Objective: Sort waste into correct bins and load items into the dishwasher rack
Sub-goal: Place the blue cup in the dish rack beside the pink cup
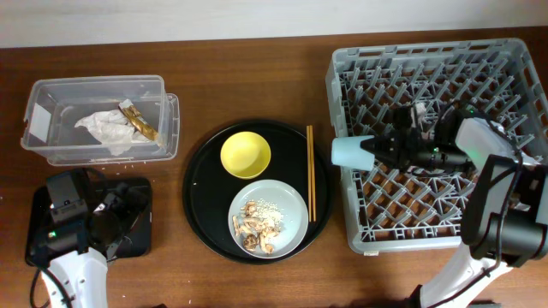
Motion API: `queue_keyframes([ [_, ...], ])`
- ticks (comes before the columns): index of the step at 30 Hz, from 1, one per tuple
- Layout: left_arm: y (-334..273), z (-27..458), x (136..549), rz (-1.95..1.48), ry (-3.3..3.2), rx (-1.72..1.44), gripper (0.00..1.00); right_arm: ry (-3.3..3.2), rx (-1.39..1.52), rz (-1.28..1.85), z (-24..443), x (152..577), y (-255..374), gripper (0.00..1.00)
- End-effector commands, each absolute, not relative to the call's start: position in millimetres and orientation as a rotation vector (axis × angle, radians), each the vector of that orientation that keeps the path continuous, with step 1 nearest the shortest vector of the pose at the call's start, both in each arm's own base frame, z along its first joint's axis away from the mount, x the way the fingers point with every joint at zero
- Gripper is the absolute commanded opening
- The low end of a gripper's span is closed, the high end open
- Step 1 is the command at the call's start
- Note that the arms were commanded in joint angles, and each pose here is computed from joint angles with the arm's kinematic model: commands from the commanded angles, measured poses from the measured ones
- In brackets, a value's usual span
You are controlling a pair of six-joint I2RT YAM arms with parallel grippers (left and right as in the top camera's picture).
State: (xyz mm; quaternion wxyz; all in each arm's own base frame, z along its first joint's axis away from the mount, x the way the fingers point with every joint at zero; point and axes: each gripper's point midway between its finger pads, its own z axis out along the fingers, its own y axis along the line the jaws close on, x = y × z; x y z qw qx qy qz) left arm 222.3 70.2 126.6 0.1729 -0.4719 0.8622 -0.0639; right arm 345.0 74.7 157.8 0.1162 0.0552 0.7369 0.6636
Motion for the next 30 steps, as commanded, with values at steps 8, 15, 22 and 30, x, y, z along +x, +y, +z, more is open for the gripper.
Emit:
queue_keyframes([
  [8, 70.8, 126.7, 221.9, -0.187, 2.437, -1.358, 0.99, 2.391, 0.256, 1.825, 123.7, 328.4, 50.5, 0.36],
  [15, 70.8, 126.7, 221.9, -0.187, 2.437, -1.358, 0.99, 2.679, 0.464, 1.470, 115.0, 302.6, -0.9, 0.37],
  [22, 70.8, 126.7, 221.9, -0.187, 2.437, -1.358, 0.99, 2.743, 0.682, 0.724, 171.0, 273.9, -42.5, 0.41],
  [30, 70.8, 126.7, 221.9, -0.187, 2.437, -1.358, 0.99, 2.746, 0.344, 0.422, 189.9, 294.2, 25.2, 0.49],
])
